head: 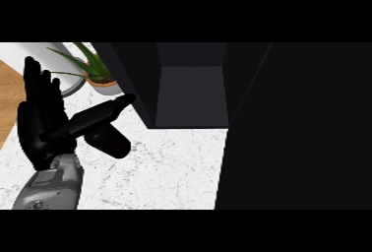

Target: Pick up the wine, place it into the cabinet and close the cabinet

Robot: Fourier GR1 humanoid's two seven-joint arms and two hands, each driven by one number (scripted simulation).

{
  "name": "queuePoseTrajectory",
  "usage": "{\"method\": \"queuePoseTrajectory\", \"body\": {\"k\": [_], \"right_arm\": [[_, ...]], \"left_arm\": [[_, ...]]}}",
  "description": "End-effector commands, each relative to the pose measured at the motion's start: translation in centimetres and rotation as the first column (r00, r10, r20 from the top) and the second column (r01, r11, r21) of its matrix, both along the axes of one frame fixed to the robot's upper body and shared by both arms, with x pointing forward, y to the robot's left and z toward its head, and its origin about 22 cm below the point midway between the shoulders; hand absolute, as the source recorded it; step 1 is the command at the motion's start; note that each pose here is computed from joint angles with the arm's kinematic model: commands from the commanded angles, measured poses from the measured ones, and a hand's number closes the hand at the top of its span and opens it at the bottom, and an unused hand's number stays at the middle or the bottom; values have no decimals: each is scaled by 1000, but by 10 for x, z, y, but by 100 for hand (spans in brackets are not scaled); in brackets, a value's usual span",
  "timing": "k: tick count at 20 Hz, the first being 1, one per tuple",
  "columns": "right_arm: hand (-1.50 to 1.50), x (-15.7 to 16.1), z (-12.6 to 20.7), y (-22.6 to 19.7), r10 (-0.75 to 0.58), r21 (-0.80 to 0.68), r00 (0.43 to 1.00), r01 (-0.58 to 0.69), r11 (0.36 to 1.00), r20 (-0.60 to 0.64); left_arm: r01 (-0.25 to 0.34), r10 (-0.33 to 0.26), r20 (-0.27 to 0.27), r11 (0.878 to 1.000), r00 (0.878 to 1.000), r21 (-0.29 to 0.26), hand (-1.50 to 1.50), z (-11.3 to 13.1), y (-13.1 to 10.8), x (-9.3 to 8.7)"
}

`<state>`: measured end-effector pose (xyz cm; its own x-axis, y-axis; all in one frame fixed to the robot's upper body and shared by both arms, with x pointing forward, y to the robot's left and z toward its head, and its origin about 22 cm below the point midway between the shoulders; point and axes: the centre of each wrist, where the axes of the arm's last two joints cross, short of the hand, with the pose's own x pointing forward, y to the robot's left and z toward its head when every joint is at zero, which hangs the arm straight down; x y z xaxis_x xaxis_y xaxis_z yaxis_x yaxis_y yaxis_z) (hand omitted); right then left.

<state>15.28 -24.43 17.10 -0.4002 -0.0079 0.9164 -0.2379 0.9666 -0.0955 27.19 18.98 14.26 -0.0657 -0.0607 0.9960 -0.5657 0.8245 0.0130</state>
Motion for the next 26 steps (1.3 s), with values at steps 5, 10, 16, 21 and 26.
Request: {"method": "queuePoseTrajectory", "body": {"k": [5, 10, 16, 21, 26], "right_arm": [[-150, -25, 18, -1, 93, 48, 996, -94, 994, 14], [-150, -33, 16, 4, 100, 69, 995, -100, 993, 4], [-150, -16, 4, 3, 106, 85, 994, -105, 991, 4], [-150, -30, 8, -6, 110, 85, 994, -110, 990, 3], [-150, -33, 16, -2, 112, 72, 994, -113, 991, 14]], "left_arm": [[-44, 44, -35, 999, 998, 7, -150, -49, 29, -17], [-57, 56, -49, 998, 997, -20, -150, -69, 56, -7], [-56, 56, -65, 998, 996, -5, -150, -110, 39, -29], [-79, 77, -73, 997, 994, -26, -150, -131, 68, -41], [-103, 99, -89, 994, 991, -41, -150, -149, 87, -38]]}}
